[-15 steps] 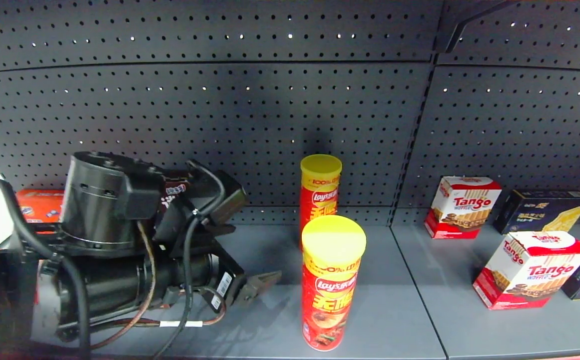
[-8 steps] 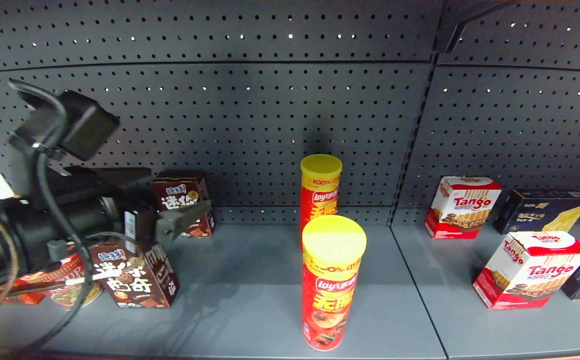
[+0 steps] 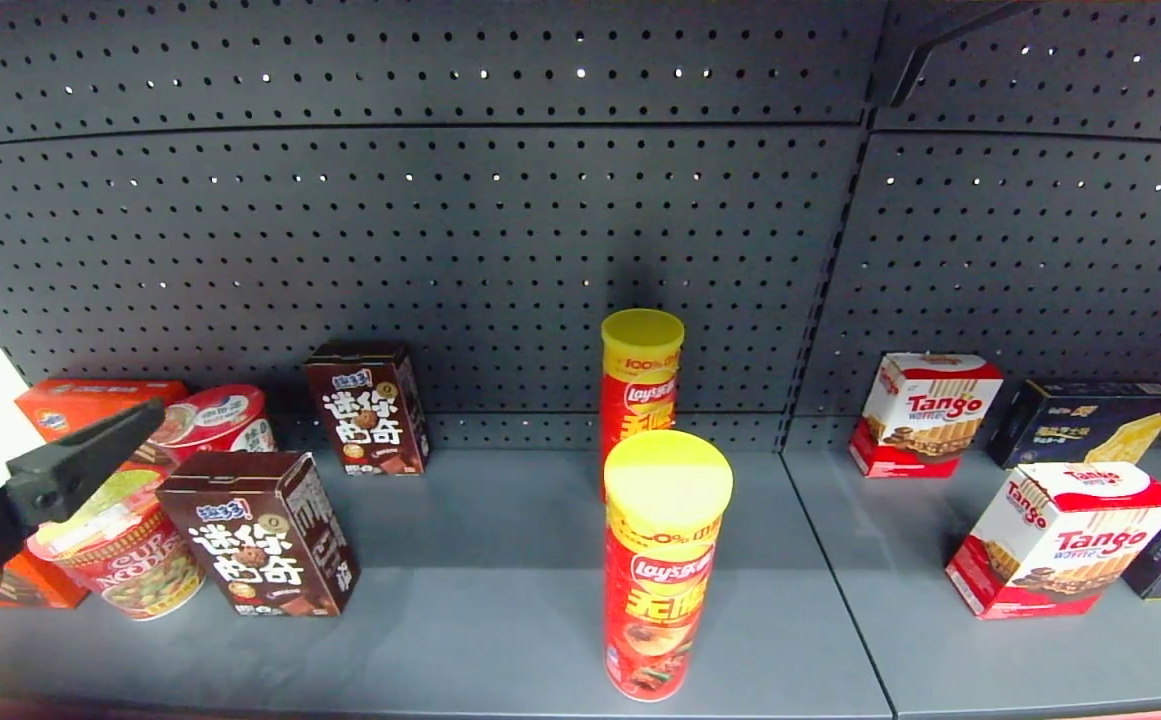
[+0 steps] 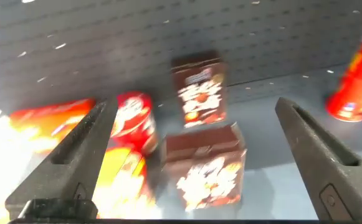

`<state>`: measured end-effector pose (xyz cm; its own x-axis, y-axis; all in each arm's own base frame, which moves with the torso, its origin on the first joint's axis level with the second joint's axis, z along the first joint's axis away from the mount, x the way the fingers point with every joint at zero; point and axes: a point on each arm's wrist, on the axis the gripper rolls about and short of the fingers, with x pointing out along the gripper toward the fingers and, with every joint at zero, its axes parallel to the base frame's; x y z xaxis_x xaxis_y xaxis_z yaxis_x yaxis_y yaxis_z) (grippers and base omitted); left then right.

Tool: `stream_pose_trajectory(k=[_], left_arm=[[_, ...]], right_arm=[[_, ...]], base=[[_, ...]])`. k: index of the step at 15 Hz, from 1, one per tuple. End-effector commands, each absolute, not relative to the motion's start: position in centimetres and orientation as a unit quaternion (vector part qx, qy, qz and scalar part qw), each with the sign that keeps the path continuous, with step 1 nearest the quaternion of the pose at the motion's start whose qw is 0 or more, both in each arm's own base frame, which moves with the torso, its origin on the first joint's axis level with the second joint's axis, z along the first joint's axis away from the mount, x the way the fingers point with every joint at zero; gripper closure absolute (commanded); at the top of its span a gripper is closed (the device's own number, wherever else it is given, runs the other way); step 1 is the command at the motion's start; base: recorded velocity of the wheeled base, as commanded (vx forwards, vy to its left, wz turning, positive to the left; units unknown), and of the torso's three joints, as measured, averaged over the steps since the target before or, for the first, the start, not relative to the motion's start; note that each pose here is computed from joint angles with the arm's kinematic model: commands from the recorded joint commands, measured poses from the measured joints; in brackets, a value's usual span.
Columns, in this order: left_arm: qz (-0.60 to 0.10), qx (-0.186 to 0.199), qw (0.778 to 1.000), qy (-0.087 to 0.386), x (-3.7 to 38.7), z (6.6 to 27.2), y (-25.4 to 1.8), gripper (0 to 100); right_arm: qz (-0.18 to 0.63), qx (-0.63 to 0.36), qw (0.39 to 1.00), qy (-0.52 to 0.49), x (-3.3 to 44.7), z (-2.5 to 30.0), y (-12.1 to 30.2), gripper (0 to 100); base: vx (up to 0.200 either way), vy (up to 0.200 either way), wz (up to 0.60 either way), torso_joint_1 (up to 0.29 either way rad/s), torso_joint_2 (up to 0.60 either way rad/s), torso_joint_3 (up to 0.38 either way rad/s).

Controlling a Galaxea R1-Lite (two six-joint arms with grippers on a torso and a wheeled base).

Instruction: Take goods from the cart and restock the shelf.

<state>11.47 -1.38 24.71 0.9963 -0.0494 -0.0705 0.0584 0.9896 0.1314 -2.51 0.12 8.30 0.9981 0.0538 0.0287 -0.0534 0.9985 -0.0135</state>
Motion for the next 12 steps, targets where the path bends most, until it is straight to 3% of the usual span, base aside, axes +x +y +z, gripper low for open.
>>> stream_pose_trajectory(k=[1, 2, 3, 5, 6, 7, 12], left_arm=[[0.033, 0.053, 0.998, -0.010, 5.1, 21.5, -0.2, 0], [0.038, 0.053, 0.998, -0.013, 4.5, 21.0, -0.1, 0], [0.059, 0.053, 0.997, -0.007, 2.9, 18.8, 0.2, 0], [0.073, 0.051, 0.996, 0.009, 0.9, 16.5, 0.5, 0], [0.074, 0.052, 0.996, 0.011, 0.9, 16.4, 0.5, 0], [0.075, 0.053, 0.996, 0.024, -0.5, 14.9, 0.7, 0], [0.118, 0.047, 0.991, 0.049, -1.2, 12.9, 0.9, 0]], right_arm=[[0.027, -0.007, 1.000, -0.014, -2.5, 8.3, 0.1, 0], [0.028, -0.006, 1.000, -0.014, -2.5, 8.3, 0.1, 0], [0.027, -0.006, 1.000, -0.014, -2.5, 8.3, 0.1, 0], [0.028, -0.006, 0.999, -0.014, -2.5, 8.3, 0.1, 0], [0.028, -0.006, 0.999, -0.014, -2.5, 8.3, 0.1, 0], [0.031, -0.006, 0.999, -0.014, -2.5, 8.3, 0.1, 0], [0.034, -0.007, 0.999, -0.014, -2.5, 8.3, 0.2, 0]], base=[[0.000, 0.000, 0.00, 0.000, 0.00, 0.000], [0.000, 0.000, 0.00, 0.000, 0.00, 0.000], [0.000, 0.000, 0.00, 0.000, 0.00, 0.000], [0.000, 0.000, 0.00, 0.000, 0.00, 0.000], [0.000, 0.000, 0.00, 0.000, 0.00, 0.000], [0.000, 0.000, 0.00, 0.000, 0.00, 0.000], [0.000, 0.000, 0.00, 0.000, 0.00, 0.000]])
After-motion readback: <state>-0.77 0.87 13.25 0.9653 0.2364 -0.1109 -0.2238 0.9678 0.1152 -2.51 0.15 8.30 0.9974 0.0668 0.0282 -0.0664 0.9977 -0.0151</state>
